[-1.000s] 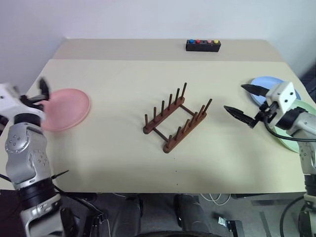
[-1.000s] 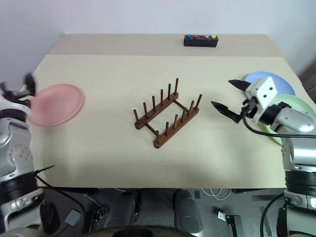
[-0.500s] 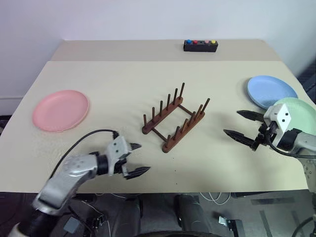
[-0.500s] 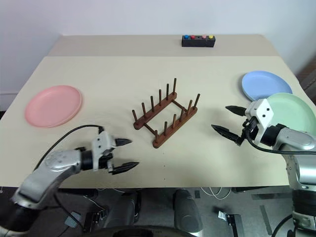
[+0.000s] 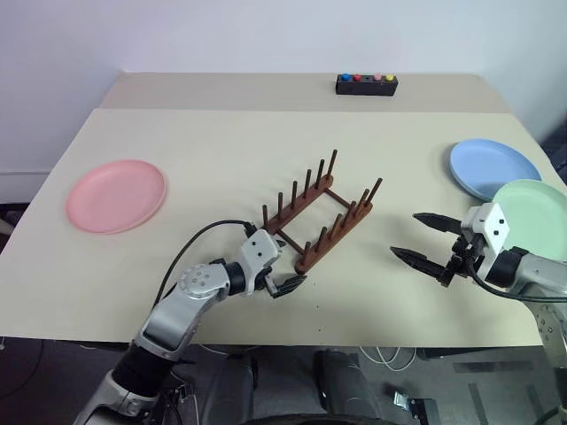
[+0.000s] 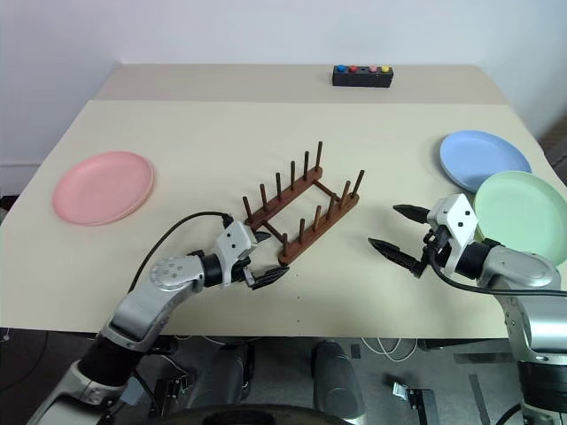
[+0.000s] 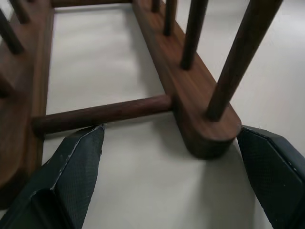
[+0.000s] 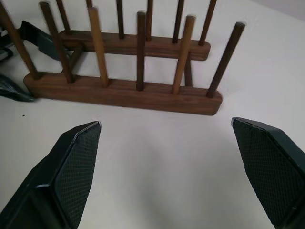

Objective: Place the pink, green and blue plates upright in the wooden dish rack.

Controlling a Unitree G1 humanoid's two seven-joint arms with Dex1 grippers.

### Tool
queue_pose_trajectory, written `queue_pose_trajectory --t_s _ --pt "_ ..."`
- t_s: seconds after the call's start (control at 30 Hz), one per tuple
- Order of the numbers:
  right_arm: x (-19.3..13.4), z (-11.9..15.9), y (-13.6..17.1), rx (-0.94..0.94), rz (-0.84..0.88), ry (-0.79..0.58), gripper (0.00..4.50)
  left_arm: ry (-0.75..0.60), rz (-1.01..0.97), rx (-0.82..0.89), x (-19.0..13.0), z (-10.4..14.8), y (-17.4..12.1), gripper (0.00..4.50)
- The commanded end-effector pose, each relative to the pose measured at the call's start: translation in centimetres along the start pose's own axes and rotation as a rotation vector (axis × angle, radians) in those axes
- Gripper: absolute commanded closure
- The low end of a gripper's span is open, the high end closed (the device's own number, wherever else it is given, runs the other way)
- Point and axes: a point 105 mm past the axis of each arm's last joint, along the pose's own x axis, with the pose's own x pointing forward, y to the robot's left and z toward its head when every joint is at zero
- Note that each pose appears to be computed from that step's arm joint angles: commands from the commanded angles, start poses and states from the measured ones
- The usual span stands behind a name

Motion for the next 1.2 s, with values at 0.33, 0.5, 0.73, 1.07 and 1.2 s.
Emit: queue_pose_trajectory --t_s 0.33,0.5,0.73,1.07,1.2 --pt "0.3 1.0 0.0 -0.021 0.0 -0.035 0.0 0.014 0.047 -0.013 0.1 -0.4 0.5 3.25" --pt "0.2 0.4 -0.2 -0.027 -0.005 -0.002 0.0 0.015 -0.017 0.084 -0.3 -0.4 1.1 3.76" --pt "0.3 -1.7 0.0 -0.034 0.006 0.079 0.0 -0.015 -0.217 0.22 0.4 1.0 2.4 3.76" --pt "-0.1 -2.4 0.1 -0.012 -0.042 0.074 0.0 -0.038 -0.42 0.315 2.6 2.6 3.7 3.76" --pt "-0.3 -2.6 0.3 -0.007 -0.052 0.074 0.0 -0.038 -0.422 0.324 3.1 2.8 4.4 3.76"
